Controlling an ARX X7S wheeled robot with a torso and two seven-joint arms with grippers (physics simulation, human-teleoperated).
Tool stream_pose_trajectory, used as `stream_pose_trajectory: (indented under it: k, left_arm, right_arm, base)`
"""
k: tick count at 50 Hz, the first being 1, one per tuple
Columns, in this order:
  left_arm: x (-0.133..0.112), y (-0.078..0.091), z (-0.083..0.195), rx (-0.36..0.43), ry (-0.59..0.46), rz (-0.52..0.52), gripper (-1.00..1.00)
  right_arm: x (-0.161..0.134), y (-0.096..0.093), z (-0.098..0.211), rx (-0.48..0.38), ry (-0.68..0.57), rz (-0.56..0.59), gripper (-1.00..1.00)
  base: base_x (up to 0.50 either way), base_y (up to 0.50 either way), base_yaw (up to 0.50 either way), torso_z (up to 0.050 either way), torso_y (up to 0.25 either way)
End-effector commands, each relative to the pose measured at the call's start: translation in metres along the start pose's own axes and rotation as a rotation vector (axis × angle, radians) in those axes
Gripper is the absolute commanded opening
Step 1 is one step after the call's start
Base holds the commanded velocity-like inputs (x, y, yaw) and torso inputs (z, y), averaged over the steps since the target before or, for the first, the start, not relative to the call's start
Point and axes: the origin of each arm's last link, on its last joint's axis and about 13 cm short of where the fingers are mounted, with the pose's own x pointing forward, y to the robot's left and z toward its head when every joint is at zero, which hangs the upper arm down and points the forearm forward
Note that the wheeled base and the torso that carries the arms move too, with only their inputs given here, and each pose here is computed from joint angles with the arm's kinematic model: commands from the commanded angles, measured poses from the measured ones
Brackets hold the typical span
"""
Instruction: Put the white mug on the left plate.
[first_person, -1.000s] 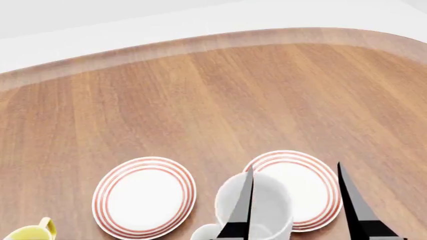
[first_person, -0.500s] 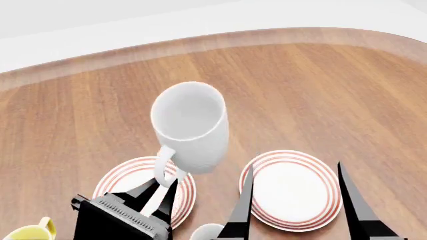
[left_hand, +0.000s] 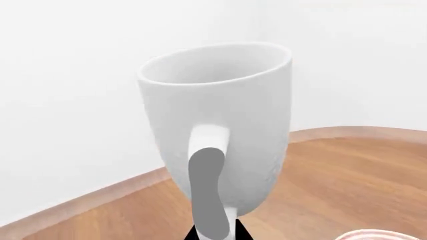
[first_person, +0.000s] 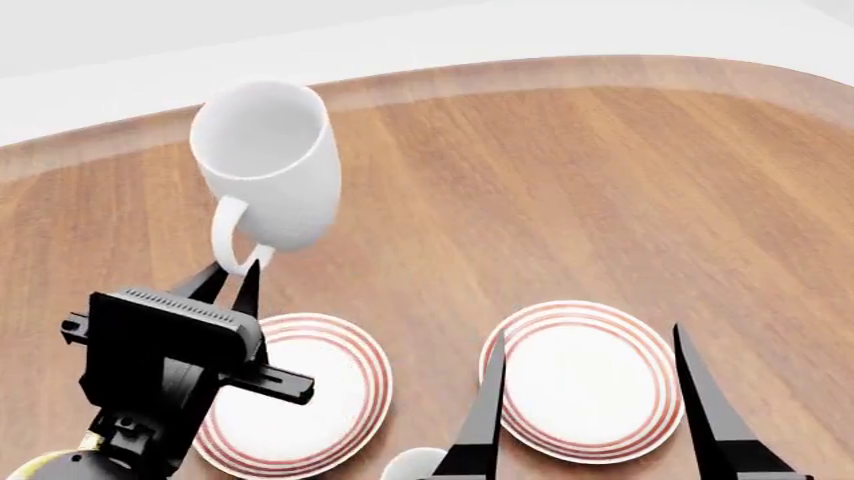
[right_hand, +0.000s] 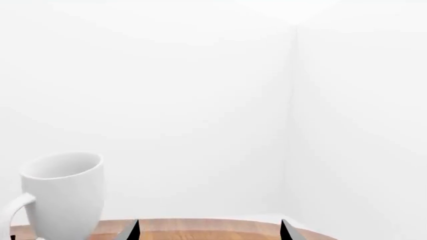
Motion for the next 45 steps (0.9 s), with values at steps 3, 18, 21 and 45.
stream_pose_trajectory:
  k: [3, 18, 21, 45]
  left_arm:
    - [0.019, 0.014, -0.001, -0.020, -0.002, 0.081, -1.00]
    - [0.030, 0.018, -0.012, -0.009, 0.037, 0.115, -1.00]
    - [0.032, 0.018, -0.015, -0.007, 0.054, 0.120, -1.00]
    - [0.031, 0.013, -0.058, 0.015, 0.157, 0.122, -1.00]
  right_arm:
    - [0.002, -0.002, 0.001, 0.002, -0.018, -0.007, 1.00]
    - [0.002, -0.002, 0.002, 0.003, -0.019, -0.008, 1.00]
    - [0.002, -0.002, 0.002, 0.004, -0.019, -0.008, 1.00]
    - [0.002, 0.000, -0.001, 0.007, -0.013, 0.000, 1.00]
  base:
    - [0.00, 0.00, 0.00, 0.000, 0.000]
    - [0.00, 0.00, 0.00, 0.000, 0.000]
    - [0.00, 0.00, 0.00, 0.000, 0.000]
    - [0.00, 0.00, 0.00, 0.000, 0.000]
